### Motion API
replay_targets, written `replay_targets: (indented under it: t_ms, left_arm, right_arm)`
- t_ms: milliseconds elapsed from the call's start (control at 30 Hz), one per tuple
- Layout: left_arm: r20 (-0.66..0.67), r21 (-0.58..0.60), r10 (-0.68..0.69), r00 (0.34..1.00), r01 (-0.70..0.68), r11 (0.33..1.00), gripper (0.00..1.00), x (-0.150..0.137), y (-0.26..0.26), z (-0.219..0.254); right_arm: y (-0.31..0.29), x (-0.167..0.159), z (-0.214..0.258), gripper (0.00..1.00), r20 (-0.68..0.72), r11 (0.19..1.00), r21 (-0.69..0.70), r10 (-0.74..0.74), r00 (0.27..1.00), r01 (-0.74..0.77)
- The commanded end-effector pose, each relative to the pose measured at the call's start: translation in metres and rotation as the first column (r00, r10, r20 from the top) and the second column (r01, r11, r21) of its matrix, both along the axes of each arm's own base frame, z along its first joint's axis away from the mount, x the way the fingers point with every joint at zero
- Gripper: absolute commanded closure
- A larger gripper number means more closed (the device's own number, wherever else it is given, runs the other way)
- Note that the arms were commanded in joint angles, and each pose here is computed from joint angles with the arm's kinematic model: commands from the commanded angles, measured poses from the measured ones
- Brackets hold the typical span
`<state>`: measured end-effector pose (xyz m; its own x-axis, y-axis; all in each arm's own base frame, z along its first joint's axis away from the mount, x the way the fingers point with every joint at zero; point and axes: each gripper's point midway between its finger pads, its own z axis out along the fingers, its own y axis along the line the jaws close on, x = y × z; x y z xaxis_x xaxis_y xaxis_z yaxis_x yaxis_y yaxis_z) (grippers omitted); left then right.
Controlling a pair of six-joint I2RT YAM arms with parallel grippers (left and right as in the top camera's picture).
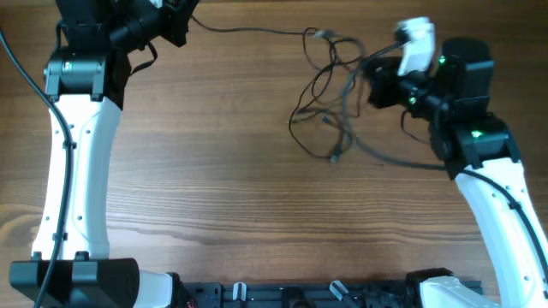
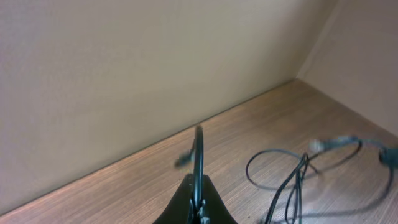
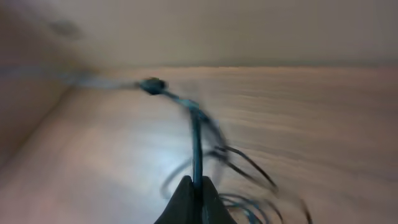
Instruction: Untangle cables
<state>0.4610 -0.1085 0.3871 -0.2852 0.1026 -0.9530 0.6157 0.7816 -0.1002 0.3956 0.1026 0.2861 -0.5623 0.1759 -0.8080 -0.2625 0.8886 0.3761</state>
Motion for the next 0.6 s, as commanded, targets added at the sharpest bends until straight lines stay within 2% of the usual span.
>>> replay_targets:
  t_ms: [0,233,400,500,567]
  left_arm:
    - [0.027,0.024,0.017,0.999,-0.017,1.000,0.96,0.002,0.011,0.005]
    - [-0.007,0.031,0.029,1.000,-0.029,0.999,0.96,0.001,0.018,-0.003]
    - [-0.006,0.048,0.023,1.000,-0.023,0.999,0.96,0.000,0.019,-0.005]
    - [-0.006,0.048,0.033,0.999,-0.033,0.998,0.96,0.000,0.023,-0.005]
    - [-0.006,0.048,0.047,0.999,-0.046,0.998,0.96,0.002,0.030,-0.005]
  right_arm:
    - [-0.064,0.016,-0.010,0.95,-0.068,0.939,-0.003,-0.343,0.937,0.344]
    - [-0.094,0.026,-0.047,0.96,-0.151,0.885,-0.072,-0.465,0.872,0.459]
    - [-0.122,0.032,-0.085,0.96,-0.194,0.799,-0.189,-0.600,0.776,0.571]
    - [-0.130,0.032,-0.100,0.95,-0.223,0.777,-0.216,-0.629,0.745,0.591]
    - [-0.144,0.028,-0.104,0.95,-0.229,0.726,-0.227,-0.688,0.689,0.649]
